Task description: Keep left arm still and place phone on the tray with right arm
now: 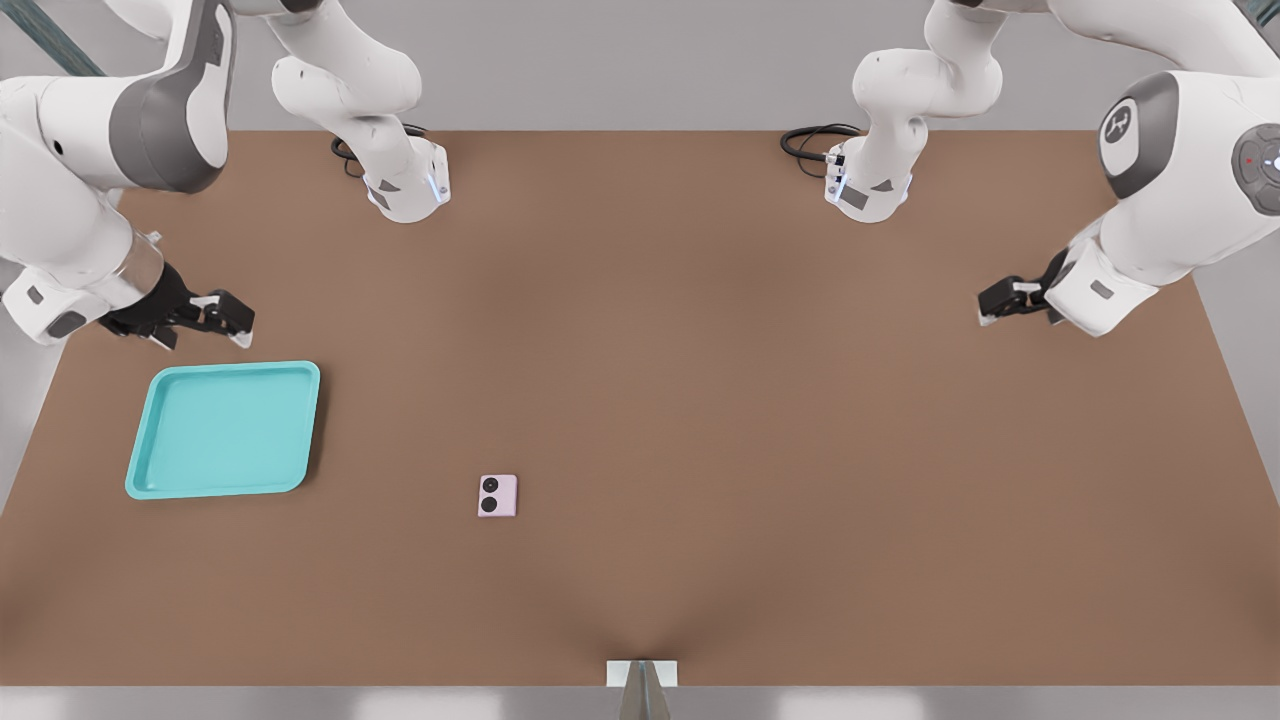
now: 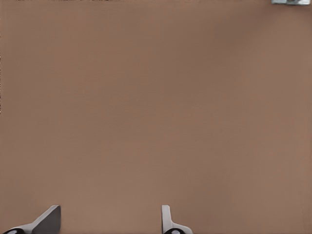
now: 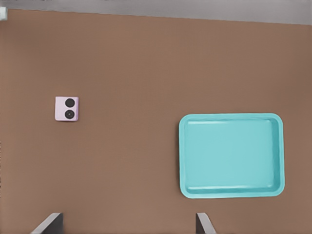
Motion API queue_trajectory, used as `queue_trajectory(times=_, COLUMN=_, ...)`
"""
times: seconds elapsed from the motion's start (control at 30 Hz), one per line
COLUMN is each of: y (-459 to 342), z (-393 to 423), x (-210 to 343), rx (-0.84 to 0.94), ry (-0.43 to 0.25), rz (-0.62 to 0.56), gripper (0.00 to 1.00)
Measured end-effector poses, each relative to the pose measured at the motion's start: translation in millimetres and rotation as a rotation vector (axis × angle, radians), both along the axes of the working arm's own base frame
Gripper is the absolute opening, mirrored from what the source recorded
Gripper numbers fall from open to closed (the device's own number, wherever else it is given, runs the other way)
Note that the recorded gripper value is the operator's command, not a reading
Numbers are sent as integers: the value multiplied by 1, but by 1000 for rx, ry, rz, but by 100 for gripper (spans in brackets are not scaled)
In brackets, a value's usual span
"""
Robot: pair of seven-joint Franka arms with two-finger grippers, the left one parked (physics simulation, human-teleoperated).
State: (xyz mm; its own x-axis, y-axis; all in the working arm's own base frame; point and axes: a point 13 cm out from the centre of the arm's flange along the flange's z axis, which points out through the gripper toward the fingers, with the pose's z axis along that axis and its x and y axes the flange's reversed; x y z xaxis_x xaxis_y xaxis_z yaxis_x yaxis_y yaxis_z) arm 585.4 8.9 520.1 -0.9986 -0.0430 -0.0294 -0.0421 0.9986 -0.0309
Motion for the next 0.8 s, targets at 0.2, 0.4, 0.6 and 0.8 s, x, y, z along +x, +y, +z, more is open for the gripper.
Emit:
queue_trajectory(times=0.2, y=87, z=-139, x=85, rx=8, ry=101, rz=114, gripper=100)
queue_trajectory(times=0.4, y=228, z=-318, x=121, rx=-1, ry=105, rz=174, gripper=100)
queue_trajectory(times=0.6, y=269, z=-391, x=127, rx=17, ry=44, rz=56, gripper=100)
queue_trajectory(times=0.8, y=261, z=-452, x=114, rx=36, ry=41, rz=-91, gripper=100)
